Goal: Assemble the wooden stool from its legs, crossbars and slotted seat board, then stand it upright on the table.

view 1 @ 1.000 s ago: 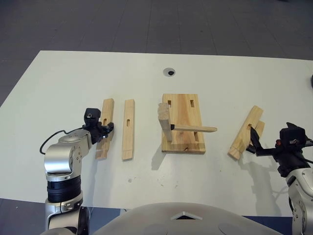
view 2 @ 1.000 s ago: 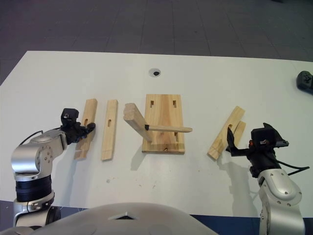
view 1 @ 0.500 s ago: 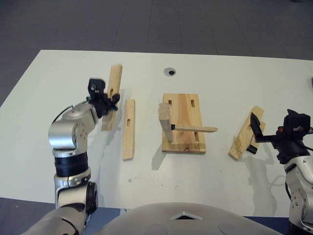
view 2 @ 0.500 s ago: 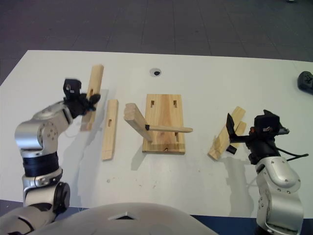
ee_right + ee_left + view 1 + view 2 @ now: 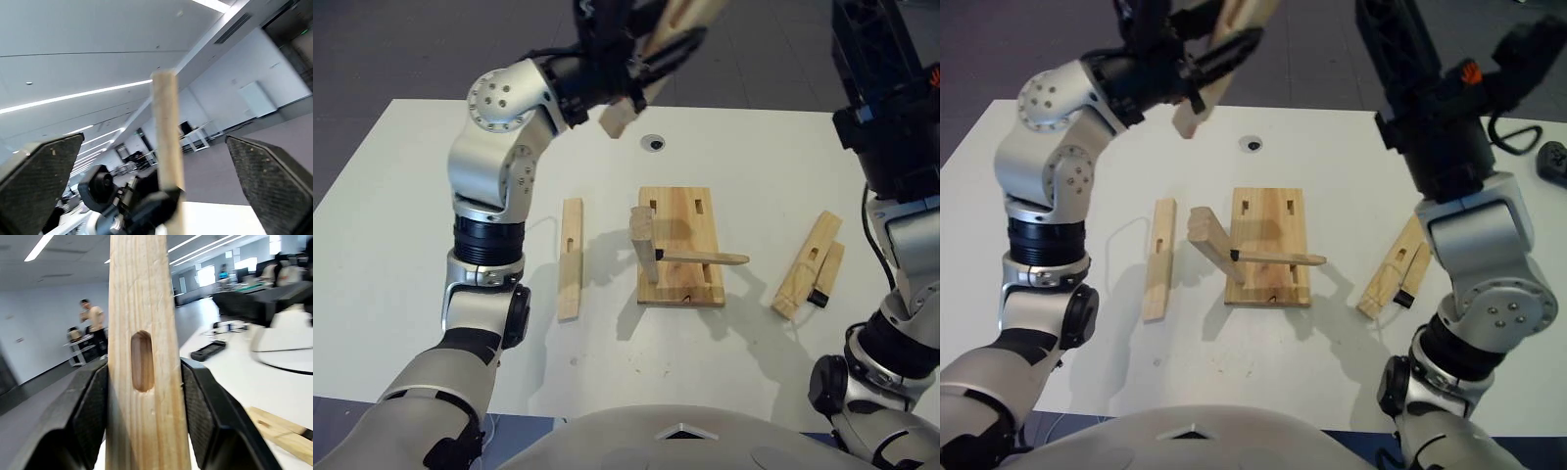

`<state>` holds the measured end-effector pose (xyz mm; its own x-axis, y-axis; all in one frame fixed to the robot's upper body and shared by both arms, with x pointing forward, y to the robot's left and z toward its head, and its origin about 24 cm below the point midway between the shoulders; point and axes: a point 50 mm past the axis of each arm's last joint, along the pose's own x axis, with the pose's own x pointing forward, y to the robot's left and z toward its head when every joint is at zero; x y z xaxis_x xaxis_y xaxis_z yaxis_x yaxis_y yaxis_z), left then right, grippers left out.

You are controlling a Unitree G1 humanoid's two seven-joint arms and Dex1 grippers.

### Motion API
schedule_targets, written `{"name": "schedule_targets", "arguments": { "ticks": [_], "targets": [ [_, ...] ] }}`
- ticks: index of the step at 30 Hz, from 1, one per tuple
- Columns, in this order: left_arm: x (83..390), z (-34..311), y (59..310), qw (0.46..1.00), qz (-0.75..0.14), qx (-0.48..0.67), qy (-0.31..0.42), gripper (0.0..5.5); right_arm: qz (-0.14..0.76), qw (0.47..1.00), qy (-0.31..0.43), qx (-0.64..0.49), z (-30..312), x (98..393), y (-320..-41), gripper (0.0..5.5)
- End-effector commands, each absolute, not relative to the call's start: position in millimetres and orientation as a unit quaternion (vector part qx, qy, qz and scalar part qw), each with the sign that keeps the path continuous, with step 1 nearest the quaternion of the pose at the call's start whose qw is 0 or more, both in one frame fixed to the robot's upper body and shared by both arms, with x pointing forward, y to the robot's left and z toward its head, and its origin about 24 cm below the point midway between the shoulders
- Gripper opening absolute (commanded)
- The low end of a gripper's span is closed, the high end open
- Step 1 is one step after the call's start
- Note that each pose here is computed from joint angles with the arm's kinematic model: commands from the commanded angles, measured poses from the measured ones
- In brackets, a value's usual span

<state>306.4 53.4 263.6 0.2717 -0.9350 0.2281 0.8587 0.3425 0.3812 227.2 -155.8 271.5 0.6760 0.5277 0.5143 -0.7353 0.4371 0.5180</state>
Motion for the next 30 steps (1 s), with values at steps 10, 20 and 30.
{"name": "schedule_targets", "arguments": {
  "ticks": [10, 20, 30],
  "targets": [
    [297.0, 258.4, 47.7, 0.786, -0.558, 0.127, -0.232, 2.06, 0.267, 0.884, -0.151, 0.354, 274.8, 233.5, -150.7, 4.68],
    [289.8, 245.0, 41.5, 0.784, -0.564, 0.137, -0.221, 2.06, 0.238, 0.886, -0.157, 0.366, 277.2, 227.5, -148.2, 3.09],
    [290.5, 239.9, 41.8, 0.786, -0.560, 0.147, -0.218, 2.06, 0.244, 0.881, -0.153, 0.376, 275.6, 226.6, -140.8, 1.31]
  ]
}}
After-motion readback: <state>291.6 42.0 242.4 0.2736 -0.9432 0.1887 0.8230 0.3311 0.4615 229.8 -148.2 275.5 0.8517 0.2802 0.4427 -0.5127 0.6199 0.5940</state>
